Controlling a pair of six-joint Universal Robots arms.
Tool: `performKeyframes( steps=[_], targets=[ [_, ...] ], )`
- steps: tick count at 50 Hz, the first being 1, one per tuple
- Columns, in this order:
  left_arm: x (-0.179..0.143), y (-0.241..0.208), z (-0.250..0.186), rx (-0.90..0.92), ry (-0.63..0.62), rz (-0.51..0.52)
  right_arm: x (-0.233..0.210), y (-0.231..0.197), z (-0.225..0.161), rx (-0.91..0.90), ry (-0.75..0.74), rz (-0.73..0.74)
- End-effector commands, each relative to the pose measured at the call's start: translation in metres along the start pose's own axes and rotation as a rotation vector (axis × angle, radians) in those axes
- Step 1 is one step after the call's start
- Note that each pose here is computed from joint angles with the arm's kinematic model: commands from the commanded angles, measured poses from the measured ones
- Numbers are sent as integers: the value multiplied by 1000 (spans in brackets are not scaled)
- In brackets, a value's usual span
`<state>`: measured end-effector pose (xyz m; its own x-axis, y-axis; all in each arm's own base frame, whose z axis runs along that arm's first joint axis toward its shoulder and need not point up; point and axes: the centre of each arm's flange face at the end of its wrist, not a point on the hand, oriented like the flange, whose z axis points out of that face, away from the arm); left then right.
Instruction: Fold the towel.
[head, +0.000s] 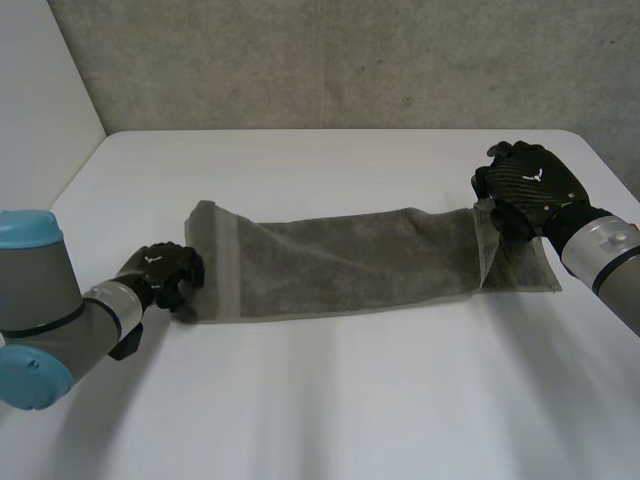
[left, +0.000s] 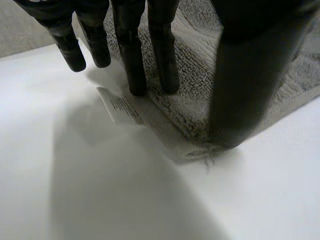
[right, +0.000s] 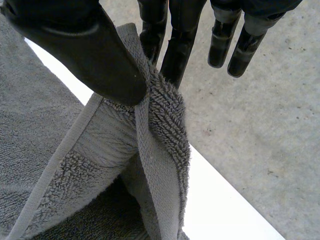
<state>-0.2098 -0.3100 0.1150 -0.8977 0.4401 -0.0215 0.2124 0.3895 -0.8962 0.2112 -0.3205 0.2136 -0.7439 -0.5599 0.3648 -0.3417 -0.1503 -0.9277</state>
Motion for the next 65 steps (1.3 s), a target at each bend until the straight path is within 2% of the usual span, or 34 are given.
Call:
performKeyframes(
  steps=[1, 47, 58, 65],
  targets=[
    [-2, 4, 4, -13, -25, 1, 0, 1, 0, -2, -2, 1],
    [6, 6, 1, -14, 12, 5, -3, 0, 0, 2, -11, 1],
    [0, -45, -25, 148, 3, 16, 7, -19, -4, 38, 17, -11],
    [-21, -97, -61, 322, -55, -62, 16, -59, -20, 78, 34, -27]
  ],
)
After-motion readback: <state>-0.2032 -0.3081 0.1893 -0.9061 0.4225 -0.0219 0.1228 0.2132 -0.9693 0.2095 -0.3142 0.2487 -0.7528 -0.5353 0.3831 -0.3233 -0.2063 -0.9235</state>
